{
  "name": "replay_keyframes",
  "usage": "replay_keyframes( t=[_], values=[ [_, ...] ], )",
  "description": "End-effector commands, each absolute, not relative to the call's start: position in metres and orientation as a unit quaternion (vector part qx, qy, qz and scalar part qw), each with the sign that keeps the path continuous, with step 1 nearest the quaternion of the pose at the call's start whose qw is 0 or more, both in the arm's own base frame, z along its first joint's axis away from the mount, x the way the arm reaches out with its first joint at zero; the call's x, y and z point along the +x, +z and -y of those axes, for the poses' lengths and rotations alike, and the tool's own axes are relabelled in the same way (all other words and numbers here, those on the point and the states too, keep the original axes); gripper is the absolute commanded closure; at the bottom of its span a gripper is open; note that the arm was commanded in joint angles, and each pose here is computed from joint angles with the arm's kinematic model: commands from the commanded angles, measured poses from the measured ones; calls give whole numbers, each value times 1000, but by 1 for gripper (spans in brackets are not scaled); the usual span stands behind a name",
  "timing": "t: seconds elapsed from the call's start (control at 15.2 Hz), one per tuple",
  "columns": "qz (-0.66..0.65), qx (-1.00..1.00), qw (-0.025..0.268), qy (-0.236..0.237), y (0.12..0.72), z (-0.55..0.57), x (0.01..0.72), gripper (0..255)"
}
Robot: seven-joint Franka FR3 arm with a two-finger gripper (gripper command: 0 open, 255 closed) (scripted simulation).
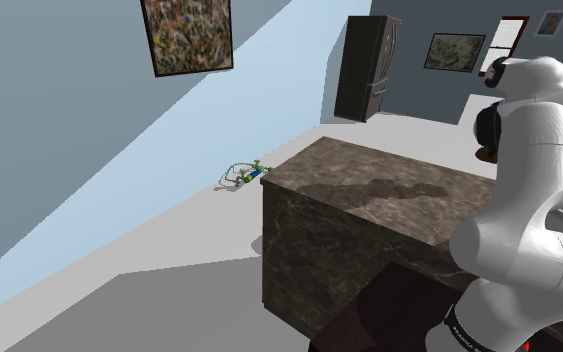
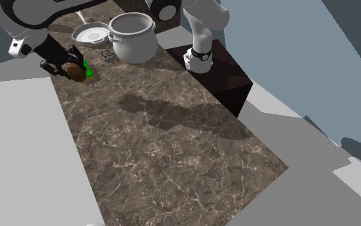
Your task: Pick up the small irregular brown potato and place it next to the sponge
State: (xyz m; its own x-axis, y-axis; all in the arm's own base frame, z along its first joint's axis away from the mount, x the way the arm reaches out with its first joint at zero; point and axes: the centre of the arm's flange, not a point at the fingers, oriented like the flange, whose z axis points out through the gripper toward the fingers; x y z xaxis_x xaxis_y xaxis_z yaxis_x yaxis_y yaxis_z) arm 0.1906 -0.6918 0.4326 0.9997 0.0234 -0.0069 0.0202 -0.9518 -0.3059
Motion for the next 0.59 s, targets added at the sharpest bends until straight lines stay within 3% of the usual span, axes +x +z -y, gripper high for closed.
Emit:
replay_keyframes(
  t=[0.0, 0.53],
  values=[
    [11, -988, 155, 5, 421, 691, 190, 255],
    [11, -988, 155, 5, 379, 691, 190, 255]
  ],
)
